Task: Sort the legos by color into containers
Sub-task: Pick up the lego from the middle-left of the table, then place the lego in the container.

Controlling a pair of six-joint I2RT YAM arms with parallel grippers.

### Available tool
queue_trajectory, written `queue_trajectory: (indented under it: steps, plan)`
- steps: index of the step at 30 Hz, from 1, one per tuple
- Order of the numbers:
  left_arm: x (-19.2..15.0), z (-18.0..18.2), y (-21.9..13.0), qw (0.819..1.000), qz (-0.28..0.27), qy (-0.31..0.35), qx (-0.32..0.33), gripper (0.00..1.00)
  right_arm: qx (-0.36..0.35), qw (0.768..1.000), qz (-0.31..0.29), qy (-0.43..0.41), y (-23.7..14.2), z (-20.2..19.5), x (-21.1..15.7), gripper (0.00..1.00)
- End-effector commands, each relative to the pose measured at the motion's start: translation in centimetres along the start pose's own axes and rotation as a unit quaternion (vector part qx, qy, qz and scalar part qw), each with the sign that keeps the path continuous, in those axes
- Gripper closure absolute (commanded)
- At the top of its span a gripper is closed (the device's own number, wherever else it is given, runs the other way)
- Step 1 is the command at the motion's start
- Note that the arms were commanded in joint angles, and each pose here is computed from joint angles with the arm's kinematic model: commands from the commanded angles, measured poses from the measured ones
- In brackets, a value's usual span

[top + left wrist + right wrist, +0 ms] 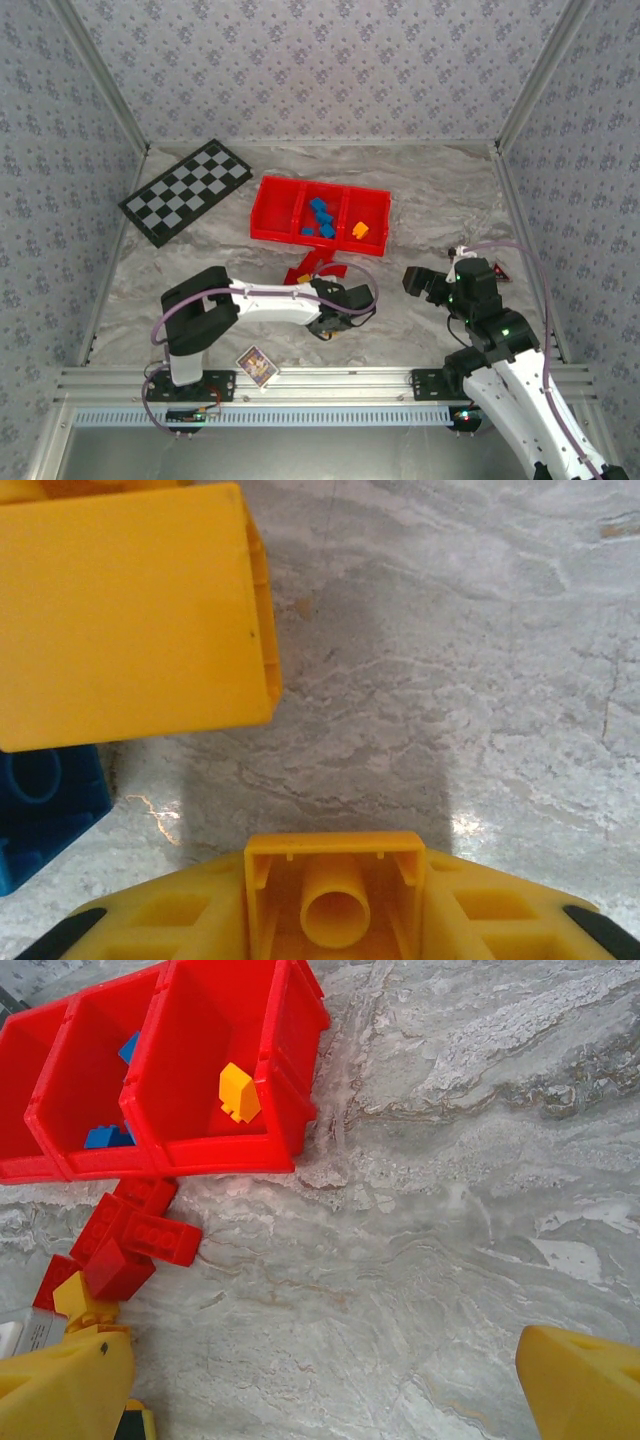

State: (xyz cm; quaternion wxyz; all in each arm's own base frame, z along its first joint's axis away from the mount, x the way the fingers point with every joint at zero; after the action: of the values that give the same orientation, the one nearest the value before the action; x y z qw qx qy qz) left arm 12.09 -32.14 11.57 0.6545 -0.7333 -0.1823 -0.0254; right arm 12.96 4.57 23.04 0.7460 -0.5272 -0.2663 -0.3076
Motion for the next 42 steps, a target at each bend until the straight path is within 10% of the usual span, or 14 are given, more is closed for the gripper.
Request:
queue_trajectory:
  steps: [1, 15, 24, 42]
  plan:
    - [-0.2, 0.4, 0.0, 0.999, -0.026, -0.013, -0.017, 0.62, 0.008, 1.000, 0.003, -0.001, -0.6, 0.1, 0.0, 0.00]
    - [3.1, -1.8, -7.0, 0.986, -0.146, 0.051, -0.064, 0.75, -0.042, 0.998, -0.045, -0.030, -5.2, -0.2, 2.1, 0.00]
    - [11.3, -5.0, -10.2, 0.970, -0.208, 0.088, -0.091, 0.74, -0.048, 0.997, -0.054, -0.026, -4.4, -0.5, 1.9, 0.00]
    - [21.9, -13.9, -3.5, 0.945, -0.274, 0.088, -0.155, 0.78, -0.021, 0.997, -0.073, -0.027, -4.1, -0.3, 2.0, 0.00]
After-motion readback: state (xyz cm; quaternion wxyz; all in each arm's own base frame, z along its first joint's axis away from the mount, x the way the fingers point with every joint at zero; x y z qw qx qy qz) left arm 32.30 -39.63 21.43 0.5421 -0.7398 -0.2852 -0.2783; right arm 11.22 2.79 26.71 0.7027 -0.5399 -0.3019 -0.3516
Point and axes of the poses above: each hand's point on the last joint's axis, 136 mm out from that joint toward the fingers, its own y axis out along the fingers, its own z axis along the line the jaws close on, x = y × z, the point moved 10 cm from there along -y, back along the fingers, and after that the axes turned 7 degrees about -y, right-handed, at the moved point
